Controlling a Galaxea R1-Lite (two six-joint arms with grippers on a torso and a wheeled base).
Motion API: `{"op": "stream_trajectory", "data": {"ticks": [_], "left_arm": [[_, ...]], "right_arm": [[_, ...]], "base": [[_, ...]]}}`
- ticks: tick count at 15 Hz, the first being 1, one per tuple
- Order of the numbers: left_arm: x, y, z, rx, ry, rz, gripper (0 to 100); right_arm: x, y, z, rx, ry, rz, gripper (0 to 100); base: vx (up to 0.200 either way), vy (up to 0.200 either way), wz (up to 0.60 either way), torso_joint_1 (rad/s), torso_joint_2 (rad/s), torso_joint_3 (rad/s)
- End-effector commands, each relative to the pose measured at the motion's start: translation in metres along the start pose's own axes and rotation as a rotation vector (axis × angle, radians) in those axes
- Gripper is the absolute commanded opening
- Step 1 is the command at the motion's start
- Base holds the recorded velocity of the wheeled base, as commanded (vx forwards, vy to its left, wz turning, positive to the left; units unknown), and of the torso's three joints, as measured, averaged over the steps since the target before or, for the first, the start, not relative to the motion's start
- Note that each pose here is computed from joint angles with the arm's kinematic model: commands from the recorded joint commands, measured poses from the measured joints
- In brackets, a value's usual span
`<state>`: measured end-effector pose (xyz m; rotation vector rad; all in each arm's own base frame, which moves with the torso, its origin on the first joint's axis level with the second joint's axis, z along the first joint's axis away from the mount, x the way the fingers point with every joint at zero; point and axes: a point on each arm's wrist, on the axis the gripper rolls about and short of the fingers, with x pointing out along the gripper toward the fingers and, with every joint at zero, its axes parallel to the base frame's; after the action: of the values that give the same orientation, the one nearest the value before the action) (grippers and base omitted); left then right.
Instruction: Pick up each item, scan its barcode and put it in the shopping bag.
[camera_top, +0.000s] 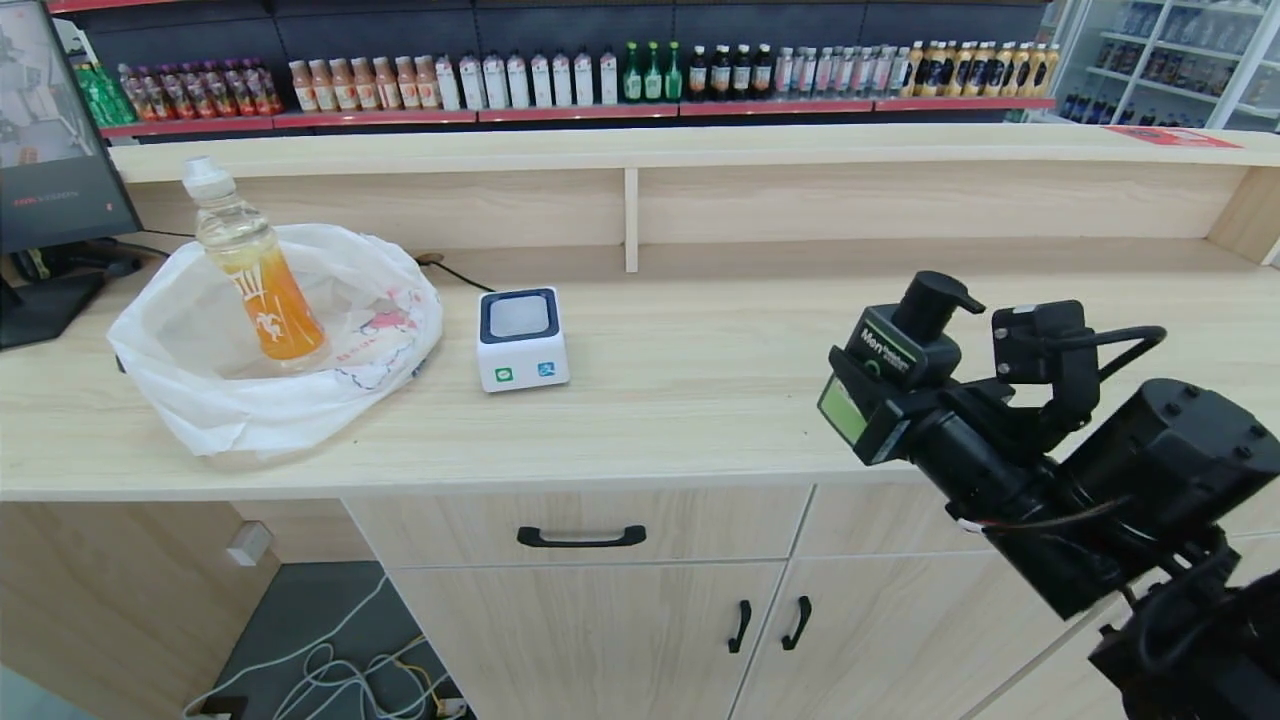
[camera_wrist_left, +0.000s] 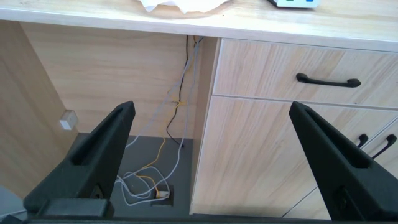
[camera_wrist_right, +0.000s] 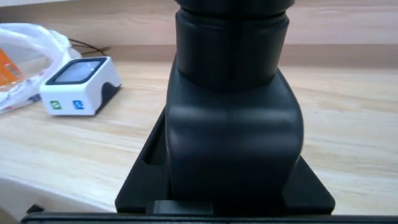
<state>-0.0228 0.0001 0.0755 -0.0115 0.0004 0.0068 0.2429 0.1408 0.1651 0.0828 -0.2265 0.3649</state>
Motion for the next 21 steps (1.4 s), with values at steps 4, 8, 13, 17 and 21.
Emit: {"op": "stream_trajectory", "data": {"ticks": [4,8,13,17,21], "left_arm": [[0.0,0.0,0.0,-0.001,0.0,0.001,100],[0.0,0.0,0.0,-0.001,0.0,0.001,100],[0.0,0.0,0.0,-0.001,0.0,0.001,100],[0.0,0.0,0.0,-0.001,0.0,0.001,100],[0.0,0.0,0.0,-0.001,0.0,0.001,100]], "right_arm": [[-0.049,0.033,0.008,0.028,0.046,0.166,0],[-0.077,0.057,0.007,-0.019,0.071,0.311,0],[-0.093,0.083,0.009,-0.267,0.015,0.451,0],[-0.098,0.103,0.042,-0.556,-0.203,0.435,0],[-0.117,0.122,0.054,-0.807,-0.319,0.449,0]], "base": [[0.0,0.0,0.0,0.0,0.0,0.0],[0.0,0.0,0.0,0.0,0.0,0.0],[0.0,0.0,0.0,0.0,0.0,0.0],[0.0,0.0,0.0,0.0,0.0,0.0],[0.0,0.0,0.0,0.0,0.0,0.0]]}}
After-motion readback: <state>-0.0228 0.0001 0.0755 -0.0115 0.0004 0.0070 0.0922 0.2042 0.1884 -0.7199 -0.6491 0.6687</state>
